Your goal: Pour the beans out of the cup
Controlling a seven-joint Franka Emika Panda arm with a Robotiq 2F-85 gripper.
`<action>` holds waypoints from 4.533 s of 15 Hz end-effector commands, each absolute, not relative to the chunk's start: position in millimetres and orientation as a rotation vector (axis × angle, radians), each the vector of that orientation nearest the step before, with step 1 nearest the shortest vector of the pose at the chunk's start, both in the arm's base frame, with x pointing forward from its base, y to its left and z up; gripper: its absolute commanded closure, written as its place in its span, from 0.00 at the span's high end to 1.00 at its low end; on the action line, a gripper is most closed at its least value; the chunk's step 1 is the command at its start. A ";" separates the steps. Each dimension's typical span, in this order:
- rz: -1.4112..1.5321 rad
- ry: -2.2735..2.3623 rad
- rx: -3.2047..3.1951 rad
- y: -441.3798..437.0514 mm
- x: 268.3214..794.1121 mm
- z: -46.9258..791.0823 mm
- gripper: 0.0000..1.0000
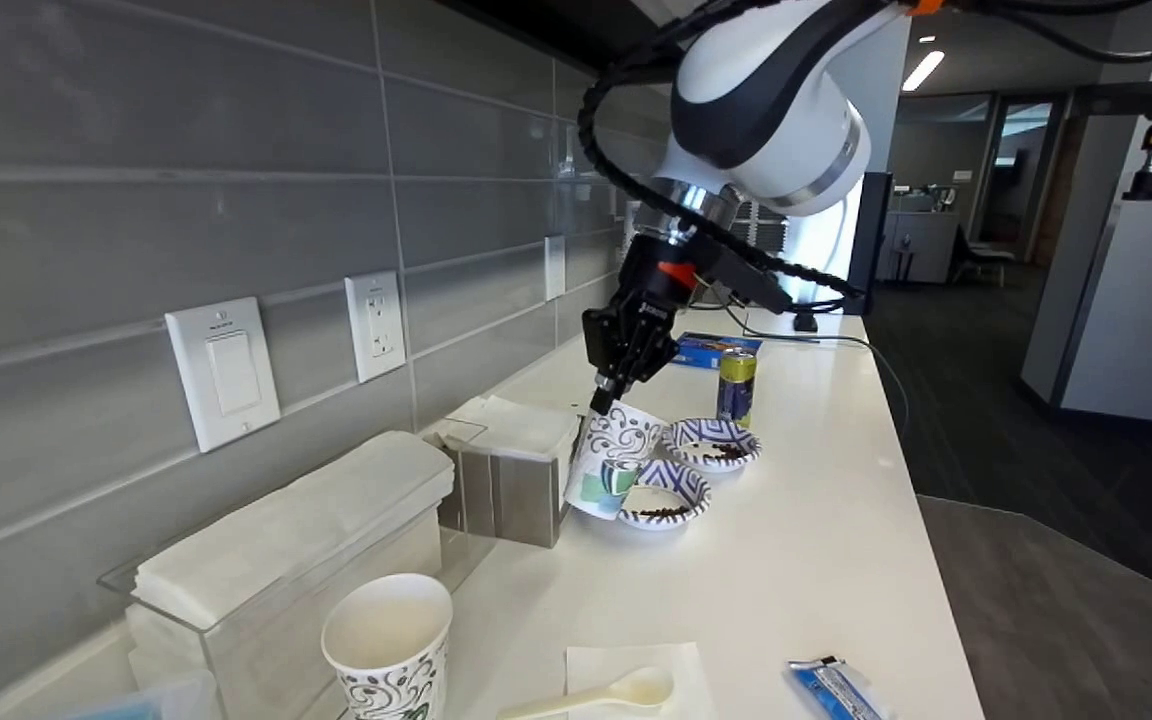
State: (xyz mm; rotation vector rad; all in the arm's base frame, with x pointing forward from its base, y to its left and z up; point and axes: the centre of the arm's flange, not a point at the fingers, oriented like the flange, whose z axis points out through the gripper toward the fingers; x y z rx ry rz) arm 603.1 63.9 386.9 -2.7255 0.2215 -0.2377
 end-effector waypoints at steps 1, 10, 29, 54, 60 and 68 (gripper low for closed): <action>-0.180 0.085 -2.565 22.2 596.9 376.8 0.01; -0.038 -0.129 -2.160 -73.6 601.2 351.3 0.01; -0.075 -0.144 -1.668 -96.0 662.0 277.0 0.01; -0.240 -0.087 -1.438 -118.1 628.1 252.6 0.01; -0.288 -0.094 -1.345 -123.7 619.0 252.4 0.01; -0.334 -0.103 -1.279 -128.4 617.2 252.4 0.01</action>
